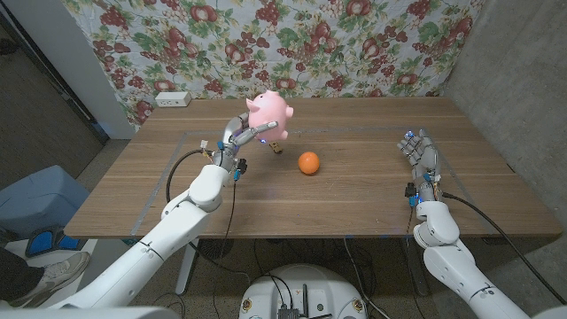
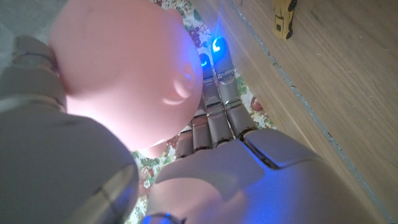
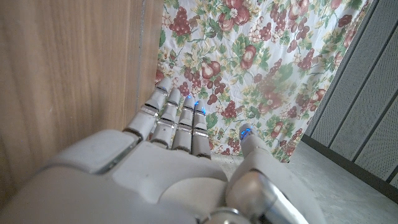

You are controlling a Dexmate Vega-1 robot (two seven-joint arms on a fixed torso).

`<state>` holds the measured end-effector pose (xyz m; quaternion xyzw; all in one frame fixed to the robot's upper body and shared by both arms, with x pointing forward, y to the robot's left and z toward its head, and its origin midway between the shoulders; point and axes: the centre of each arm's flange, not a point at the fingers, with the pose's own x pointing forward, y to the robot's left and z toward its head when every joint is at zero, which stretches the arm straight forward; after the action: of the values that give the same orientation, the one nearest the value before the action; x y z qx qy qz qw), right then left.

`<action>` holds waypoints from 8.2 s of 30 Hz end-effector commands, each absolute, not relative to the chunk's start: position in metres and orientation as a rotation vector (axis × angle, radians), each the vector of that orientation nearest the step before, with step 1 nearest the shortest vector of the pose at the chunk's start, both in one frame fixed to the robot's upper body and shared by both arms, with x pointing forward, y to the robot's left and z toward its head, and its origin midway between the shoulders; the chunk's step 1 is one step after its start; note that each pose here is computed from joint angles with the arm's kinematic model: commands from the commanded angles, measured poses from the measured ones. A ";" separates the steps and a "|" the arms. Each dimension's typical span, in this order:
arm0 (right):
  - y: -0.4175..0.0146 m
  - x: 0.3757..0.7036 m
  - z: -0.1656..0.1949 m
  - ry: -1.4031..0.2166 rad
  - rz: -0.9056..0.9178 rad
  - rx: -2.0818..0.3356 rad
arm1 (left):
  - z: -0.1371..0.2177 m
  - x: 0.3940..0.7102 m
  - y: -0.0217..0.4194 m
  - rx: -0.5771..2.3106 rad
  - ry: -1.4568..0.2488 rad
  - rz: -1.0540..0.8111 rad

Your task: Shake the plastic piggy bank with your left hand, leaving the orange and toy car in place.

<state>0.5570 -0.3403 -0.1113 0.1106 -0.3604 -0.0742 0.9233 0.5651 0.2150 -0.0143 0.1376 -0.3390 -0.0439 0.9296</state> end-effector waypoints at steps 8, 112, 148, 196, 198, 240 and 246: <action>-0.343 0.562 -0.113 -0.736 -0.146 0.240 | 0.007 0.569 0.203 0.527 -0.565 -0.207; -0.340 0.580 -0.102 -0.682 -0.207 0.283 | 0.044 0.599 0.181 0.616 -0.590 -0.232; -0.335 0.580 -0.092 -0.666 -0.208 0.255 | 0.019 0.590 0.211 0.161 -0.893 0.029; -0.331 0.581 -0.098 -0.664 -0.229 0.272 | 0.046 0.617 0.188 0.569 -0.596 -0.243; -0.332 0.581 -0.098 -0.663 -0.231 0.277 | 0.047 0.618 0.187 0.577 -0.592 -0.248; -0.327 0.591 -0.094 -0.644 -0.221 0.276 | 0.026 0.614 0.212 0.115 -0.906 0.020; -0.327 0.590 -0.093 -0.647 -0.220 0.275 | 0.021 0.610 0.212 0.050 -0.946 0.045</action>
<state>0.5905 -0.3276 -0.0937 0.1367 -0.3160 -0.1098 0.9324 0.6162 0.2064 0.0366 0.1068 -0.4123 -0.0218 0.9045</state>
